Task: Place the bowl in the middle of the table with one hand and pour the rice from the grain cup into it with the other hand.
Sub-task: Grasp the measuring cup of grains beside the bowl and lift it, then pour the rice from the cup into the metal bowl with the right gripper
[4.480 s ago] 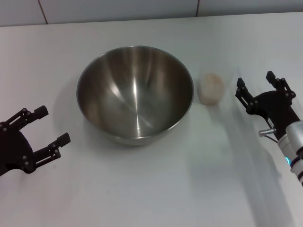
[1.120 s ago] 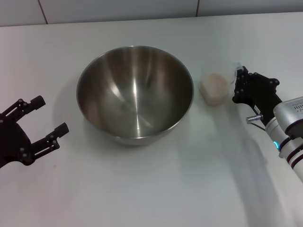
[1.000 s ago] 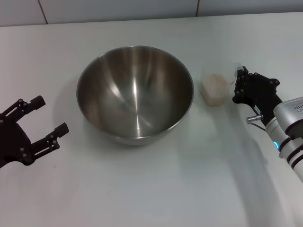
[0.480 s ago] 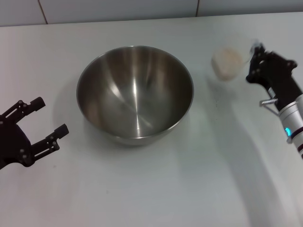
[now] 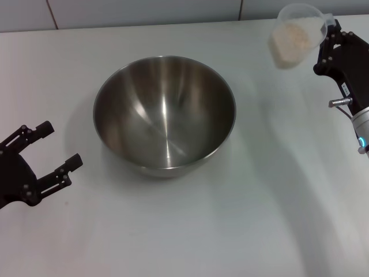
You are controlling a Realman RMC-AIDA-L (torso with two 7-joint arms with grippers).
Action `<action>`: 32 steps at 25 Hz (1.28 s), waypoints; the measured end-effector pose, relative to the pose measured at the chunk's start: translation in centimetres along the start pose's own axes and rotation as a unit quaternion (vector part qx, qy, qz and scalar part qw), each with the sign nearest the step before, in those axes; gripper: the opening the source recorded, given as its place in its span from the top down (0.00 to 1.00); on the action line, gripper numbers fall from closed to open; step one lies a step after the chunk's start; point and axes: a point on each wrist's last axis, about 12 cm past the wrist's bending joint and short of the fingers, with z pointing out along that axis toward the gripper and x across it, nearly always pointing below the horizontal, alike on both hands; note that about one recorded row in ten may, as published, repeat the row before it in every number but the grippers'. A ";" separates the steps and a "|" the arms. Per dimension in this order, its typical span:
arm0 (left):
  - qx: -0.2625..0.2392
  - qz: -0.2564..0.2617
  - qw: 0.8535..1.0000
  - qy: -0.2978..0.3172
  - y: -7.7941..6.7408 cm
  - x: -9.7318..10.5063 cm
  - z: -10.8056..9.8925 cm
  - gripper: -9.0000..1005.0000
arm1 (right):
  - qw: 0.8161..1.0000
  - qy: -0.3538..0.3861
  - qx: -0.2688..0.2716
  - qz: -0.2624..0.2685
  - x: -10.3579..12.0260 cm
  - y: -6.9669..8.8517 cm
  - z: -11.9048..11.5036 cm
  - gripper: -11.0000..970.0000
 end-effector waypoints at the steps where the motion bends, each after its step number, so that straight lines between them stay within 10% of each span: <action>1: 0.000 0.000 1.000 0.000 0.0 0.0 0.0 0.17 | 1.000 -0.001 -0.001 -0.001 0.0 0.0 0.0 0.99; 13: 0.000 -0.004 1.000 0.002 -0.2 0.2 -0.1 0.17 | 0.999 -0.013 -0.040 0.000 -0.6 0.8 1.6 0.99; 32: 0.004 -0.009 1.000 0.001 -0.8 0.4 0.2 0.17 | 0.919 0.096 -0.380 0.042 -1.7 7.9 7.3 0.99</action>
